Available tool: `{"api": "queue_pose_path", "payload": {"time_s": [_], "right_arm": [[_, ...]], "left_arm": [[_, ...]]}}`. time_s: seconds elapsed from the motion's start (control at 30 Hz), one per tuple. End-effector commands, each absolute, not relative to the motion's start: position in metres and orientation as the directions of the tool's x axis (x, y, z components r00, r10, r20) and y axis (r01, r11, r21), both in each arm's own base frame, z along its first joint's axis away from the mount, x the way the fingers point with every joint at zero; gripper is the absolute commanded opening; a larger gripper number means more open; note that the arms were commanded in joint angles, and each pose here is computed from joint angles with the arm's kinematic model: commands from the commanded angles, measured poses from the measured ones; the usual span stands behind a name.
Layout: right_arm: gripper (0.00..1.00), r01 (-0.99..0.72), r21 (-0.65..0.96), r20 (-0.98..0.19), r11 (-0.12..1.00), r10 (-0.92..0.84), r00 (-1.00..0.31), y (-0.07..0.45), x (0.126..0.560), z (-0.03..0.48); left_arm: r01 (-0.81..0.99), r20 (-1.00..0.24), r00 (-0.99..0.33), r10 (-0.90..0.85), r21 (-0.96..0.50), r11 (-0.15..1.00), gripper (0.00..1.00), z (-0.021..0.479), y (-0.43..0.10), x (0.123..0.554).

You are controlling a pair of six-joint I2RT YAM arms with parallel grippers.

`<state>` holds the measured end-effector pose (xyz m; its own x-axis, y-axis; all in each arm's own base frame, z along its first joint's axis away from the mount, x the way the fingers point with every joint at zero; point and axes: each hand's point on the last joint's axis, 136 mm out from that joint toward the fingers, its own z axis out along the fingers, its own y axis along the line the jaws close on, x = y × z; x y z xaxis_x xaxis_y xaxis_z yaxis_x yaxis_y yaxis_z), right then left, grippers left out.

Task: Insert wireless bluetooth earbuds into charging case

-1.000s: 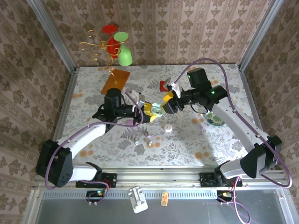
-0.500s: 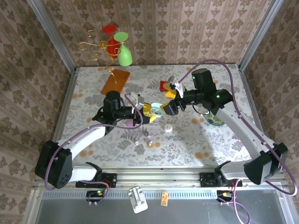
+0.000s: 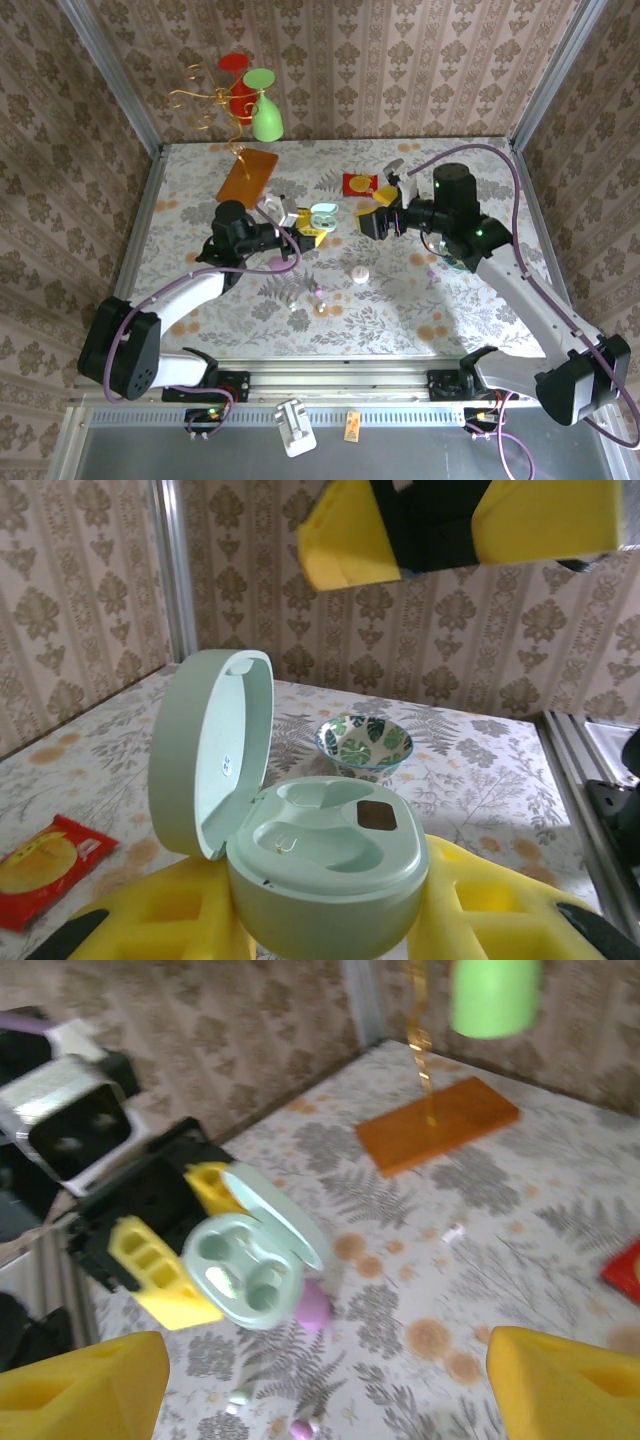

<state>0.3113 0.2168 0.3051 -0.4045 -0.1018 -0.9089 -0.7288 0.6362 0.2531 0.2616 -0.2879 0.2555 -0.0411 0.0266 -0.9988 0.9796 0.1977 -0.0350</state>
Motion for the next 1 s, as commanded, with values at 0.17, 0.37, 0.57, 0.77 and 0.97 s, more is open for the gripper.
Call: {"api": "queue_pose_path", "payload": {"time_s": [0.17,0.37,0.57,0.77,0.97], "right_arm": [[0.85,-0.484,0.361,-0.821,0.797,0.026,-0.570,0.200,0.308,0.236],[0.84,-0.468,0.357,-0.785,0.809,-0.013,-0.620,0.224,0.282,0.184],[0.82,-0.551,0.302,-0.725,0.778,-0.188,-0.663,0.259,0.252,0.138],[0.76,-0.648,0.313,-0.666,0.694,-0.327,-0.671,0.299,0.236,0.107],[0.75,-0.696,0.354,-0.604,0.625,-0.415,-0.680,0.329,0.234,0.080]], "left_arm": [[0.963,-0.999,0.014,-0.044,0.001,0.271,0.29,0.258,-0.260,0.281],[0.962,-0.996,0.041,-0.076,0.019,0.272,0.29,0.257,-0.246,0.284],[0.955,-0.995,0.054,-0.086,0.026,0.297,0.29,0.250,-0.236,0.289],[0.953,-0.993,0.070,-0.092,0.040,0.300,0.29,0.250,-0.233,0.291],[0.956,-0.992,0.078,-0.094,0.047,0.290,0.29,0.253,-0.231,0.288]]}}
